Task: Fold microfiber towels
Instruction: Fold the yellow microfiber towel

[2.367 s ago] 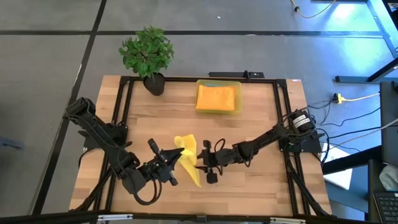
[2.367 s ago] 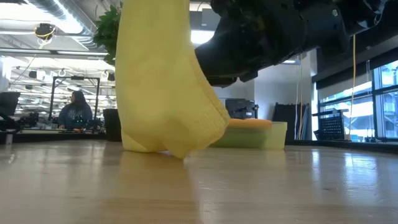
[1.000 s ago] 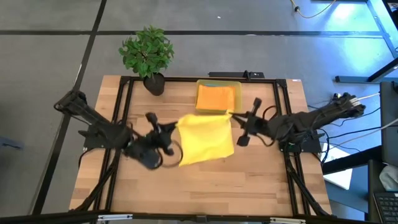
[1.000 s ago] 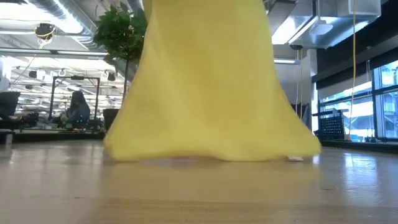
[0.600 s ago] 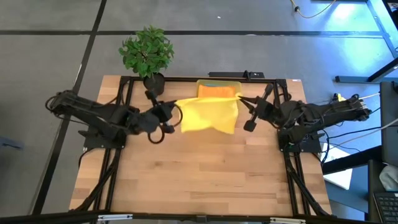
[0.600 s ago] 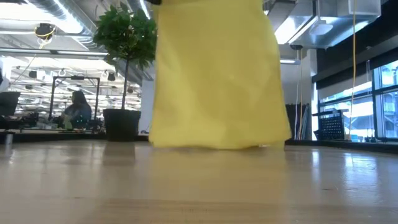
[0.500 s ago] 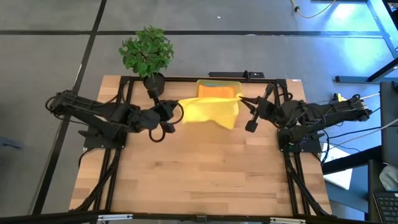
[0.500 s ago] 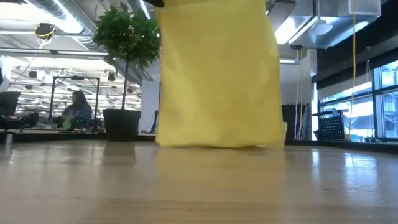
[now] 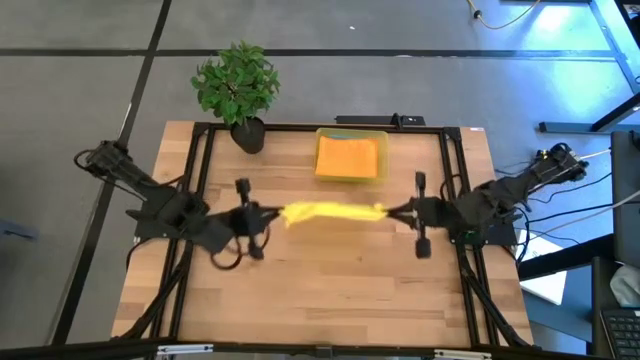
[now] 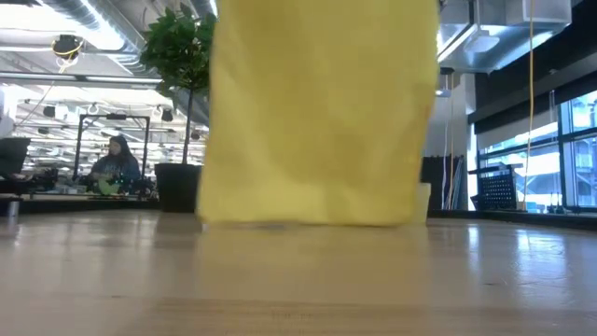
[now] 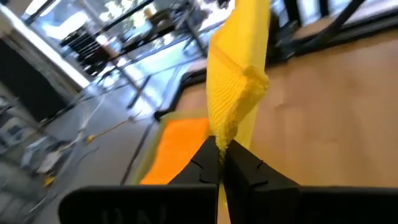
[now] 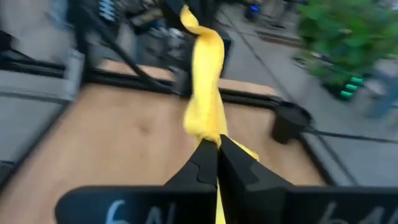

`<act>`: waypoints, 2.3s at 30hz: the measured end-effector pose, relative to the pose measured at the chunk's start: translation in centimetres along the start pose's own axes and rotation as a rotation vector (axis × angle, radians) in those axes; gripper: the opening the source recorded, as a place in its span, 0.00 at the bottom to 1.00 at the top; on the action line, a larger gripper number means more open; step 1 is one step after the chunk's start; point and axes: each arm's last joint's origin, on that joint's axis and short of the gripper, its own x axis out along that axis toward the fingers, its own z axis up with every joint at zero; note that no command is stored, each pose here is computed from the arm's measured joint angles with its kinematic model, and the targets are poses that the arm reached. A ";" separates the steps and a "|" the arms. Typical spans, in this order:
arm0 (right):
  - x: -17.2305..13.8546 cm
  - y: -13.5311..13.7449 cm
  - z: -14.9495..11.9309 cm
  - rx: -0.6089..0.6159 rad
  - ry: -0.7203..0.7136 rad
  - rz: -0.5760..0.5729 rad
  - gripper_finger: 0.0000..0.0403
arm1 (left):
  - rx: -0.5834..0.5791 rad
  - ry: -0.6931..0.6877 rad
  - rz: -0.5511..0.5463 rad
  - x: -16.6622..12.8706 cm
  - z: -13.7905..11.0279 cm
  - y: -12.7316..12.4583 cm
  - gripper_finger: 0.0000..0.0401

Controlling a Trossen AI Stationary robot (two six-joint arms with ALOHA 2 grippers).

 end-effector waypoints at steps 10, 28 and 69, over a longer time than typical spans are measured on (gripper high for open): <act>-2.5 3.5 2.1 0.121 -0.210 0.279 0.00 | -0.195 -0.319 -0.273 -6.3 3.0 -3.7 0.00; 0.9 2.2 -5.2 0.215 0.196 0.017 0.00 | -0.142 0.168 -0.091 -1.1 -6.0 -4.3 0.00; 4.1 -1.8 -11.0 0.195 0.338 -0.127 0.00 | 0.014 0.150 -0.187 22.4 -16.9 -3.6 0.29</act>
